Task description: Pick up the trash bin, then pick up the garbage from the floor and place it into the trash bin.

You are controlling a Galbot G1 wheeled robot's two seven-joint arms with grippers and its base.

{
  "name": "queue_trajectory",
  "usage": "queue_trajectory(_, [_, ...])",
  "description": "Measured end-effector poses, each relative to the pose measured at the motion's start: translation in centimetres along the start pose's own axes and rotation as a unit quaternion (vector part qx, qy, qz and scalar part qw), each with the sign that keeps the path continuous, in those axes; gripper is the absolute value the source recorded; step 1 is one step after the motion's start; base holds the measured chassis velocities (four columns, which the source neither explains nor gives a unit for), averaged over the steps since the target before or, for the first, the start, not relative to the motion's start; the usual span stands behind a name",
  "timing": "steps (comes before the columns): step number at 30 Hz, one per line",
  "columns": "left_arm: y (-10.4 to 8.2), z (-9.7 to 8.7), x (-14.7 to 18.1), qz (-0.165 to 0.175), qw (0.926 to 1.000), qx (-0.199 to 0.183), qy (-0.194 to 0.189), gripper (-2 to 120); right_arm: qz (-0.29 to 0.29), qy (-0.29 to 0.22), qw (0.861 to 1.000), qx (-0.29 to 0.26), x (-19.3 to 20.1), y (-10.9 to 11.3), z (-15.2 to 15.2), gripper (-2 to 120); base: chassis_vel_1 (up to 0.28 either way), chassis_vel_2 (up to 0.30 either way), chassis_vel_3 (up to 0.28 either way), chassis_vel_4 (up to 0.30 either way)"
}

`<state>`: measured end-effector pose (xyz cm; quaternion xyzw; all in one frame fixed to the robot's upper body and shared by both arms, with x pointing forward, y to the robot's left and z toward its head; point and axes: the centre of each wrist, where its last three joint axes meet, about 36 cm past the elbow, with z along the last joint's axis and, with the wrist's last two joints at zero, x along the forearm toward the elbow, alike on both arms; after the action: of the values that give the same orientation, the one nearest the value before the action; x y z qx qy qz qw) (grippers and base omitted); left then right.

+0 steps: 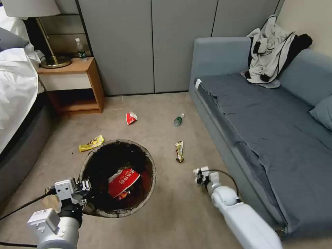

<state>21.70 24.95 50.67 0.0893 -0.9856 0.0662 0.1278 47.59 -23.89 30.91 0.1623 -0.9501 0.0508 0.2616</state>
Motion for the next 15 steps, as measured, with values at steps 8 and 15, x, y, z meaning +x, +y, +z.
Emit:
queue_trajectory(8, [0.0, 0.0, 0.0, 0.0, 1.0, -0.001, 0.001, 3, -0.089, -0.063, 0.994, 0.031, 7.6, 0.8, -8.3, 0, 0.0, 0.0, 0.0, 0.0])
queue_trajectory(15, [-0.1, 0.0, -0.1, 0.001, 1.0, -0.001, 0.003, 3, -0.183, -0.105, 0.975, 0.065, 14.1, 2.7, -14.2, 0, 0.0, 0.0, 0.0, 0.0])
